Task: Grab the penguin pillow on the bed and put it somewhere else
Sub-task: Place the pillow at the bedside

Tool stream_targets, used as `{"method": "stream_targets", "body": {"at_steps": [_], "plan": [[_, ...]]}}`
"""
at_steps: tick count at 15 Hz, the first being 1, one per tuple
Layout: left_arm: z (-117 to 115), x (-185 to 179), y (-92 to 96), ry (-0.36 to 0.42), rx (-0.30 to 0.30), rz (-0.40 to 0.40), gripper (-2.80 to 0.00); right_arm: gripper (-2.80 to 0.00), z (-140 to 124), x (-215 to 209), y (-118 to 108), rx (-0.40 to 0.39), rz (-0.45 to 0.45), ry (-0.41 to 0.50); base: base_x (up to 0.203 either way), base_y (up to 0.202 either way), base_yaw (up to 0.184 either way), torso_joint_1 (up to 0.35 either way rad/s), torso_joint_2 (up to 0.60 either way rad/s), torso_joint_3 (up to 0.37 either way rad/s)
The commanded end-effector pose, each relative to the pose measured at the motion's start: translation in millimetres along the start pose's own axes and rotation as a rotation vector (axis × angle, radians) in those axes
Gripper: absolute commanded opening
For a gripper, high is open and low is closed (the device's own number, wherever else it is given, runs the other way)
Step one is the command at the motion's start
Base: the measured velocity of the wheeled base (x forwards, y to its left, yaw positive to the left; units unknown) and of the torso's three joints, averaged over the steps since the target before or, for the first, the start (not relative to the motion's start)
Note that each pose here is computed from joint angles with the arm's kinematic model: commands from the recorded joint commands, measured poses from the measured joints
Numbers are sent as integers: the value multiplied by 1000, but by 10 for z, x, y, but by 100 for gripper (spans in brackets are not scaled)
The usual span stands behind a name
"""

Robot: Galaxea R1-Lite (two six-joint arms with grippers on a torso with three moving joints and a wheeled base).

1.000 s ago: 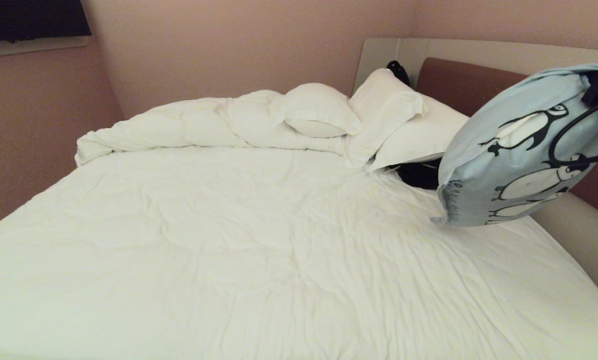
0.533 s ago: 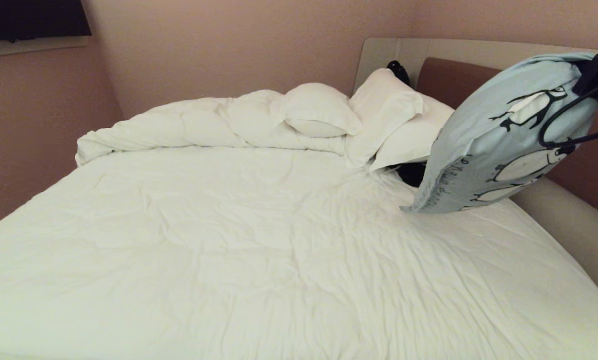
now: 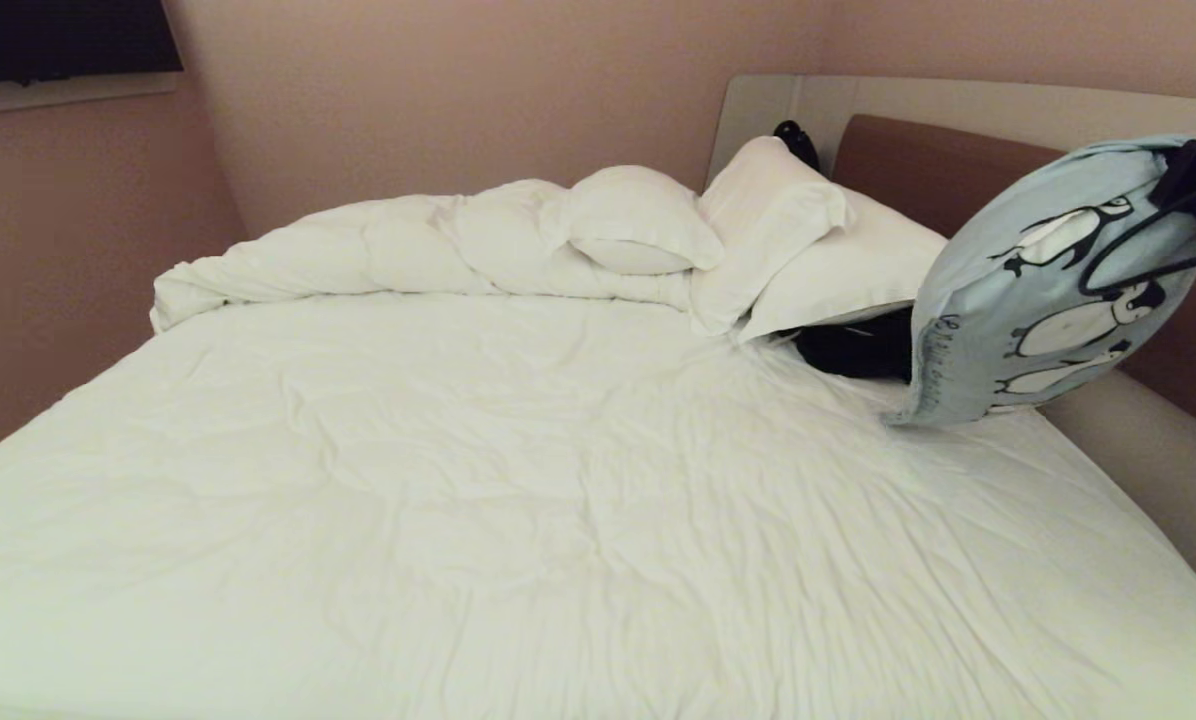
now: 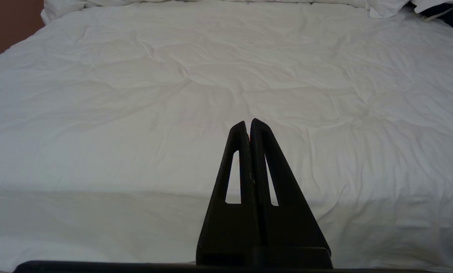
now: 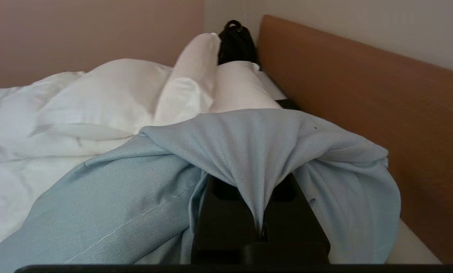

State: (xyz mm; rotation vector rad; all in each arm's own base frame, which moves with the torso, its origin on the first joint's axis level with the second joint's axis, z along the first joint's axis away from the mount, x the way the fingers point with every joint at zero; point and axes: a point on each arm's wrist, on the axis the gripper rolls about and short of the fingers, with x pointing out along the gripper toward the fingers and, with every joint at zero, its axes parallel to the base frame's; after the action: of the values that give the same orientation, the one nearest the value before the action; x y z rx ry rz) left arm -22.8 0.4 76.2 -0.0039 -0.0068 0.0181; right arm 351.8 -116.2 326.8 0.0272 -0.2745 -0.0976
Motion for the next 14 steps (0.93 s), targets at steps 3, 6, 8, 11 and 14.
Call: {"method": "stream_targets", "body": {"at_steps": [3,6,8,11,14], "plan": [[0,0,0,-1,-1,0,-280,-280,-114,191,-88,-2,-4,-5,0,0,0,0,0,0],[0,0,0,-1,-1,0,-280,-280,-143,278,-108,-1,10,-14,0,0,0,0,0,0],[0,0,0,-1,-1,0,-280,-280,-202,351,-154,-1,5,-15,0,0,0,0,0,0],[0,0,0,-1,-1,0,-280,-280,-486,457,-344,4,-30,35,0,0,0,0,0,0],[0,0,0,-1,-1,0,-280,-280,-1050,516,-663,21,-90,156,0,0,0,0,0,0]]}}
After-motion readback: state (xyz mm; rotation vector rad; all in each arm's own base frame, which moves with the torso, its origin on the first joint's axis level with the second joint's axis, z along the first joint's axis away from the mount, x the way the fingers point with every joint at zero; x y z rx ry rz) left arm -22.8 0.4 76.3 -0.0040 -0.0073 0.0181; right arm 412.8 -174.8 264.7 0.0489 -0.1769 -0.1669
